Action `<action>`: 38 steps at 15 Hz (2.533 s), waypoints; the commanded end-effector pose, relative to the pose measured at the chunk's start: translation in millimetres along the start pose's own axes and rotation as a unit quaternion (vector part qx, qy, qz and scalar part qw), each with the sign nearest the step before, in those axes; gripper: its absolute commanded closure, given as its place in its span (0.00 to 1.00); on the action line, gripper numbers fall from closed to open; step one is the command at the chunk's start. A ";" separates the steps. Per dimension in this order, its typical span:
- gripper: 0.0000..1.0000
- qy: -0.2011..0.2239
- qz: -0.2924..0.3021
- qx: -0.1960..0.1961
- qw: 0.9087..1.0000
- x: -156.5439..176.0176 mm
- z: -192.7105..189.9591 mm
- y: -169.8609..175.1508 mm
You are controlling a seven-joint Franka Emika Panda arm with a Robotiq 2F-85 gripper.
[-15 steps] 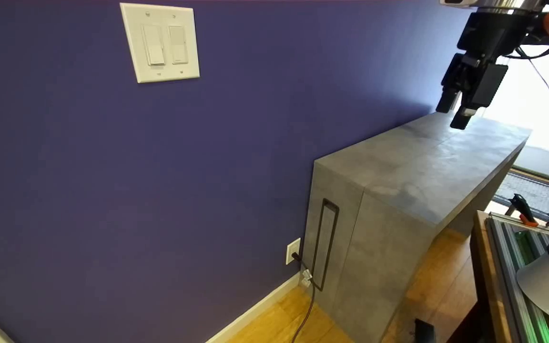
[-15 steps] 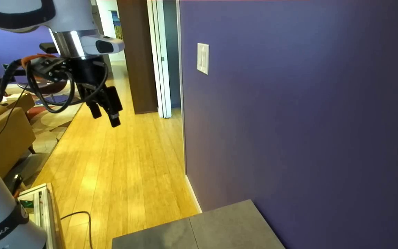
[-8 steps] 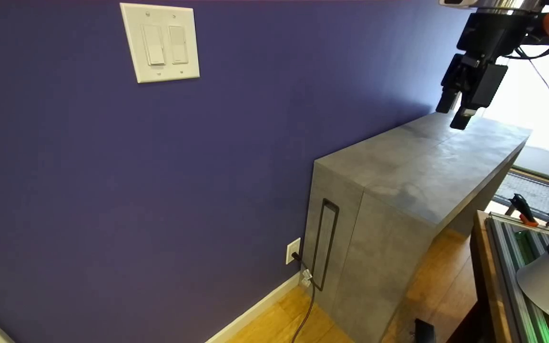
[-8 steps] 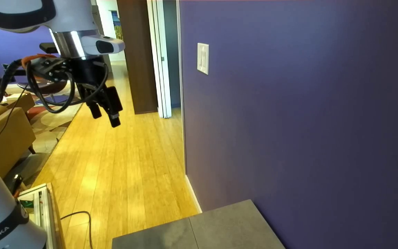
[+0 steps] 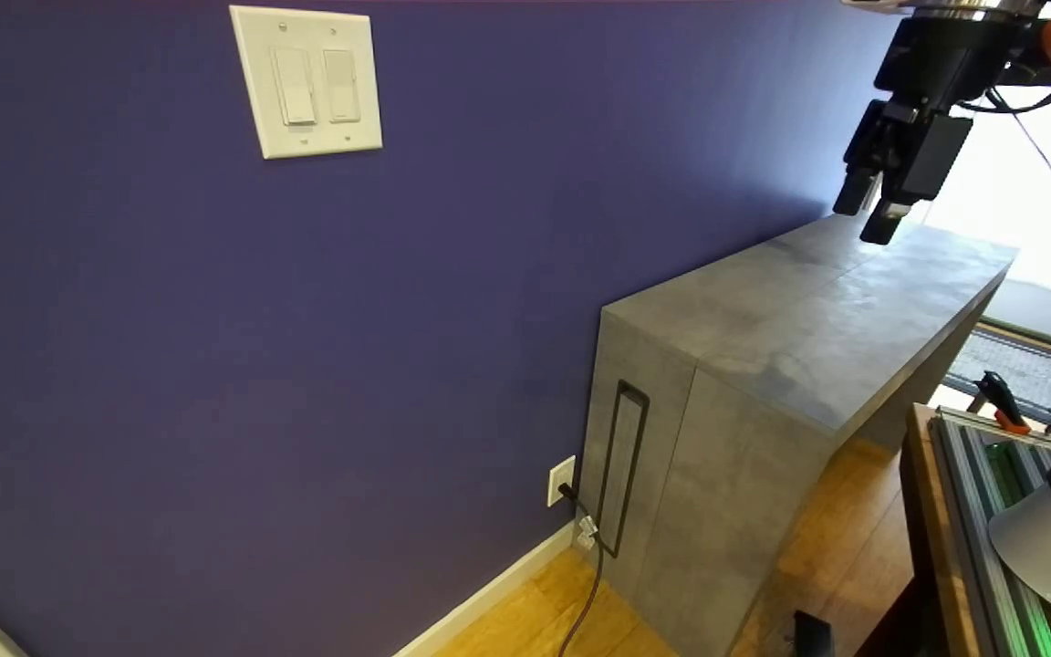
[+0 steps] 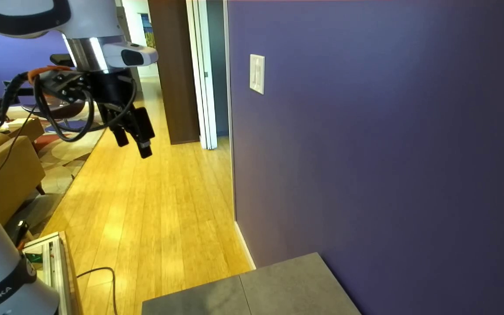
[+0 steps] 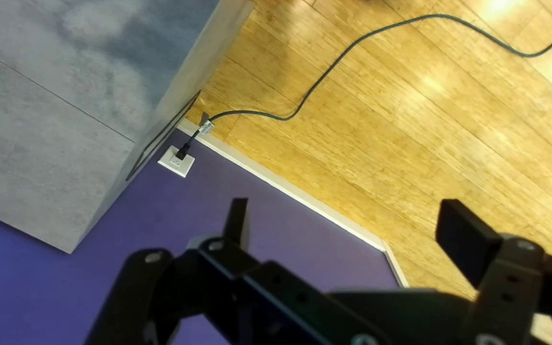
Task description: Switch off the light
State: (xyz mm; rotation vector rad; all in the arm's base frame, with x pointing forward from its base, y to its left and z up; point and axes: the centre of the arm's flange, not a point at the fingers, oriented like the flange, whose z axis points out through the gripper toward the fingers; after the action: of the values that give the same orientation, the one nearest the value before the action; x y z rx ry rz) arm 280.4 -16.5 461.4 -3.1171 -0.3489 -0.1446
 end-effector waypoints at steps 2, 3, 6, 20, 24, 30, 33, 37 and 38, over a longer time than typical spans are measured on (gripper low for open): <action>0.00 0.030 0.051 0.062 0.996 17.5 -12.9 -42.4; 0.00 0.039 0.066 0.086 0.993 23.5 -17.7 -50.9; 0.00 0.077 0.126 0.129 0.981 43.4 -26.8 -65.2; 0.00 0.210 0.313 0.276 0.884 177.4 -82.1 -61.9; 0.00 0.211 0.296 0.267 0.892 168.9 -80.0 -59.1; 0.00 0.209 0.297 0.267 0.893 174.8 -78.4 -59.5; 0.00 0.225 0.314 0.271 0.882 197.6 -73.8 -69.4; 0.00 0.245 0.339 0.256 0.872 236.8 -65.0 -87.1; 0.07 0.251 0.341 0.255 0.869 245.5 -62.1 -91.6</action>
State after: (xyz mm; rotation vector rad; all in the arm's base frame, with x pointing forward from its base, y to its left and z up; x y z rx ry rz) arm 456.5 101.8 546.2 -2.3923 0.5564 -0.6613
